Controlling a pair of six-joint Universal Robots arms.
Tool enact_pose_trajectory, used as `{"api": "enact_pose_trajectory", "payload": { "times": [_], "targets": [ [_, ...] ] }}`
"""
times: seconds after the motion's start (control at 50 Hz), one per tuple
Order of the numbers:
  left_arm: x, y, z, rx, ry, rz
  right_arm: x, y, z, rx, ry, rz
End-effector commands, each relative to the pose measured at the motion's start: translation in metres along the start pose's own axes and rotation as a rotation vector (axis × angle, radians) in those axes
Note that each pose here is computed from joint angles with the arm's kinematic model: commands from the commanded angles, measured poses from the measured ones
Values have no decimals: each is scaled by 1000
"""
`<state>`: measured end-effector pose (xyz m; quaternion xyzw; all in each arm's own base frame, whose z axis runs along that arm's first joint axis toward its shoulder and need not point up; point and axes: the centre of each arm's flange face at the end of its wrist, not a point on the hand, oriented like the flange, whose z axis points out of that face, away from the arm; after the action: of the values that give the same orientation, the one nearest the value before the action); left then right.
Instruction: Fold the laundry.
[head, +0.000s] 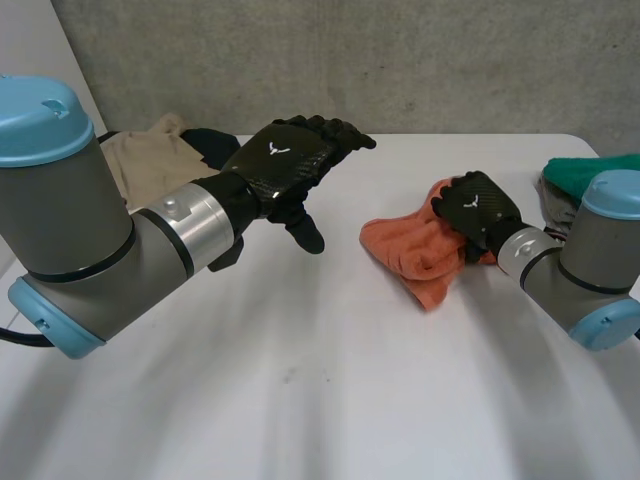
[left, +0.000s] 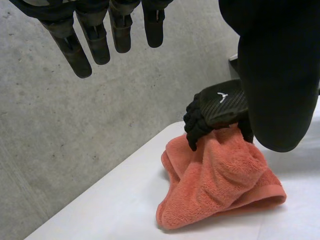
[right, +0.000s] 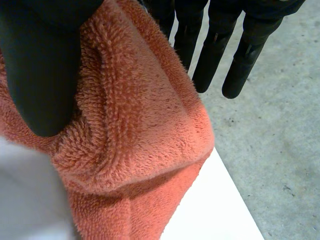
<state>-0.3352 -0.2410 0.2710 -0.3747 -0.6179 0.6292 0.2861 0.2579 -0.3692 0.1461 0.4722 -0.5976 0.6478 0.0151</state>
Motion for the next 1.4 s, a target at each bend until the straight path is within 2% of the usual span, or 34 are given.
{"api": "enact_pose_trajectory", "payload": {
  "times": [0.02,0.4,0.48,0.52,0.56,0.6,0.66,0.74,0.82,0.88,1.02,1.04,1.14,1.28,1.4],
  "targets": [
    [-1,1,0,0,-2,0,-10,3,-4,4,-40,-58],
    [0,6,-1,-15,0,-8,-35,14,-9,48,-147,-266],
    [-2,7,-2,-20,-5,-9,-27,2,-2,90,-108,-295],
    [-2,7,-2,-20,-7,-10,-26,-20,1,144,-90,-305],
    [-4,8,-2,-20,-10,-10,-21,-44,0,197,-69,-294],
    [-7,7,-2,-17,-18,-9,0,-92,-5,296,-6,-243],
    [-11,4,-3,-5,-31,-2,28,-133,-16,380,56,-116],
    [-15,3,-3,1,-42,-1,48,-147,-23,408,87,69],
    [-15,2,-4,2,-44,0,46,-143,-21,396,97,179],
    [-16,4,-5,-4,-46,-3,39,-134,-18,377,90,178],
    [-14,11,-6,-18,-43,-11,-10,-65,0,218,-8,140],
    [-15,12,-6,-22,-42,-13,-18,-42,2,169,-22,120],
    [-14,19,-7,-32,-42,-16,-25,15,-3,56,-53,35],
    [-14,19,-7,-25,-43,-13,-22,34,-15,14,-72,-3],
    [-12,19,-7,-25,-37,-14,-13,23,-21,21,-50,-24]
  ]
}}
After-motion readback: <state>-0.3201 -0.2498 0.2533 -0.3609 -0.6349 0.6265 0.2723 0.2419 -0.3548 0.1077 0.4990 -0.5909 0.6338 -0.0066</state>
